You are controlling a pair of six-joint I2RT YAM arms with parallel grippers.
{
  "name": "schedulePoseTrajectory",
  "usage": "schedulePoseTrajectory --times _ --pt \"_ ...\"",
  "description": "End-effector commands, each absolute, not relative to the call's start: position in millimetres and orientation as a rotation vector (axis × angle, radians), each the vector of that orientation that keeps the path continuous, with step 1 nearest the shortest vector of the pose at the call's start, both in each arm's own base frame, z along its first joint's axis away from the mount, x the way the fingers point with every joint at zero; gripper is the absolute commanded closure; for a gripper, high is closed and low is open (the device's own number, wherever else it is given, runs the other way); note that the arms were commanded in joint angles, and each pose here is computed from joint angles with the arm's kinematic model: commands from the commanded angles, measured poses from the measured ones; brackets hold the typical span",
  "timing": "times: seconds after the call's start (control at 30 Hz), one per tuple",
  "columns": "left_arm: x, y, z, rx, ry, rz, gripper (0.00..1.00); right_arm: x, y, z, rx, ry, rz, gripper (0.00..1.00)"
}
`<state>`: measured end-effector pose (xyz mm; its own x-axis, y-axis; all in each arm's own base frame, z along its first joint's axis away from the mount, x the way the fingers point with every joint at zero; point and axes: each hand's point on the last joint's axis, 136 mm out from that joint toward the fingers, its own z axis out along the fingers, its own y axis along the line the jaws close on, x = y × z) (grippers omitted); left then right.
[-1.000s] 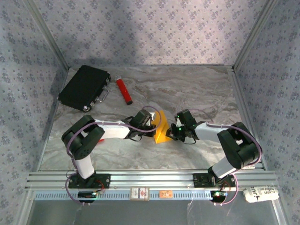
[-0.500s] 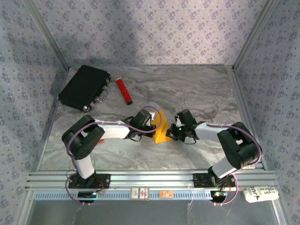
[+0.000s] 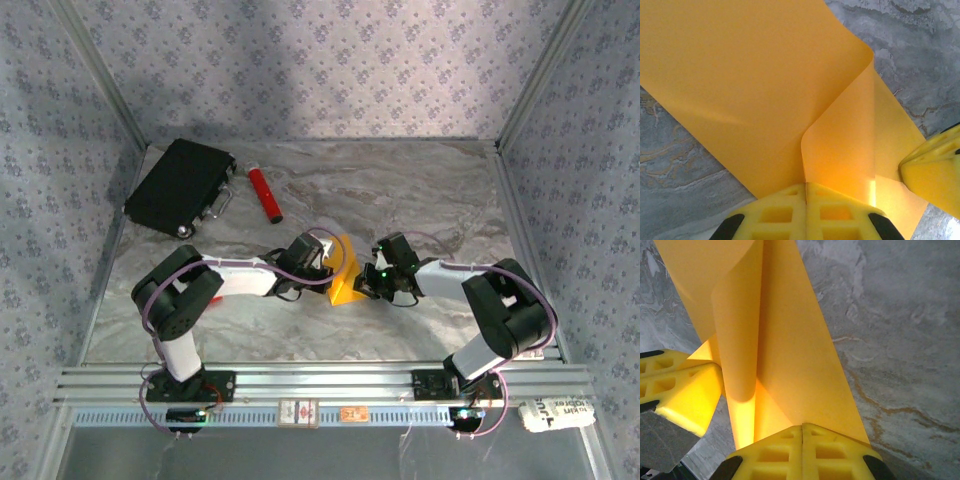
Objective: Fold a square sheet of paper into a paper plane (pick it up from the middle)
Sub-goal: Fold the triangle a second time at the center of the table.
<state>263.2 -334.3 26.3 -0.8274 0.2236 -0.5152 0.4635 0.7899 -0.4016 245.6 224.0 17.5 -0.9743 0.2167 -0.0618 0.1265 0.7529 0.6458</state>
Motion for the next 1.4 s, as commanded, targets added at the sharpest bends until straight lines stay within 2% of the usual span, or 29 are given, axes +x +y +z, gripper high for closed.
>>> schedulePoseTrajectory --times 0.0,0.73,1.37 --pt "270.2 -343.6 43.4 0.543 2.462 -0.751 0.94 230.9 207.5 -6.4 0.314 2.920 0.893 0.98" --pt "267.2 -344.9 40.9 0.602 2.454 -0.749 0.92 230.2 207.0 -7.9 0.307 2.927 0.894 0.98" --pt "274.1 -329.8 34.8 0.539 2.478 -0.695 0.94 230.0 205.0 -7.1 0.300 2.930 0.889 0.98"
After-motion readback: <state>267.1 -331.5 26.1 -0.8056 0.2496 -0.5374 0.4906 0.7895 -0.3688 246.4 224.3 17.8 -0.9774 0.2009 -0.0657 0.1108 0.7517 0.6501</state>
